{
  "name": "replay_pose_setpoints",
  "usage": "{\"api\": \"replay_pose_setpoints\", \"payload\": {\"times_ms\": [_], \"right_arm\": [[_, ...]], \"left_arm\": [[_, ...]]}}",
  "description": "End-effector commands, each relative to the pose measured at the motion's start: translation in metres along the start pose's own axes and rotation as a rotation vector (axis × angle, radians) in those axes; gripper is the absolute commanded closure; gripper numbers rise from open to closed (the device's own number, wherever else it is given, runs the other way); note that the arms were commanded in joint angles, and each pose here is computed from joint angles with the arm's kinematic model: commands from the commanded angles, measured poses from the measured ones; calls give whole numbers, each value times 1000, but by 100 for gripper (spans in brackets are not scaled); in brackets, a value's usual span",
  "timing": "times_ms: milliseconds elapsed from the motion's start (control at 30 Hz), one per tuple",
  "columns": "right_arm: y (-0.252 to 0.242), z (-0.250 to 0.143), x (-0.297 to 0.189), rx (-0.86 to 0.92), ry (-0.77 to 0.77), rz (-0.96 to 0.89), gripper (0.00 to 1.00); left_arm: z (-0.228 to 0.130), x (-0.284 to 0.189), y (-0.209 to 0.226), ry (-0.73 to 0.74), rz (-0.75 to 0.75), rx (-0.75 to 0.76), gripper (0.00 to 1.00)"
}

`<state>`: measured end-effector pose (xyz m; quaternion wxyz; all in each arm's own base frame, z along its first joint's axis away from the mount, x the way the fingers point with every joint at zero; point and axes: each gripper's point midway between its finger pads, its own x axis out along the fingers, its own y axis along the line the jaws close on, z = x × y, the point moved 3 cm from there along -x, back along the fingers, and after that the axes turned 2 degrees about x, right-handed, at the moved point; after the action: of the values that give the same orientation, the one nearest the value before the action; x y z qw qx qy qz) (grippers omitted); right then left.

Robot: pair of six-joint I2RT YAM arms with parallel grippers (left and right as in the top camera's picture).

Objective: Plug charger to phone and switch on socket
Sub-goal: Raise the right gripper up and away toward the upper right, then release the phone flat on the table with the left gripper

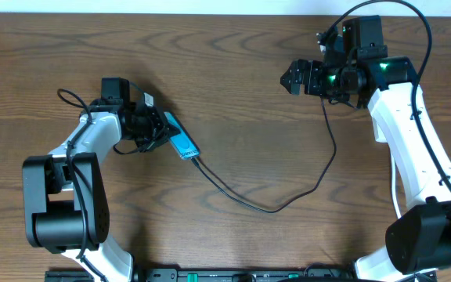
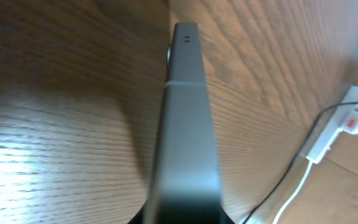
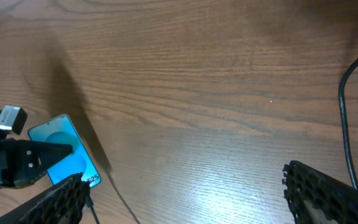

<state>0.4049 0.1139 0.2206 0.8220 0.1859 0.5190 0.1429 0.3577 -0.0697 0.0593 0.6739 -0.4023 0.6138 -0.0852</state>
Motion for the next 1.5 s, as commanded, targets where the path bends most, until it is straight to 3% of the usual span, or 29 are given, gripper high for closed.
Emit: {"api": "replay_pose_setpoints", "payload": {"times_ms": [0, 1467], "right_arm": [[12, 5, -13, -8, -32, 25, 1], [15, 3, -13, 4, -21, 49, 1]], "left_arm": [[5, 0, 1, -17, 31, 40, 92], [1, 11, 16, 1, 105, 33, 92]]}}
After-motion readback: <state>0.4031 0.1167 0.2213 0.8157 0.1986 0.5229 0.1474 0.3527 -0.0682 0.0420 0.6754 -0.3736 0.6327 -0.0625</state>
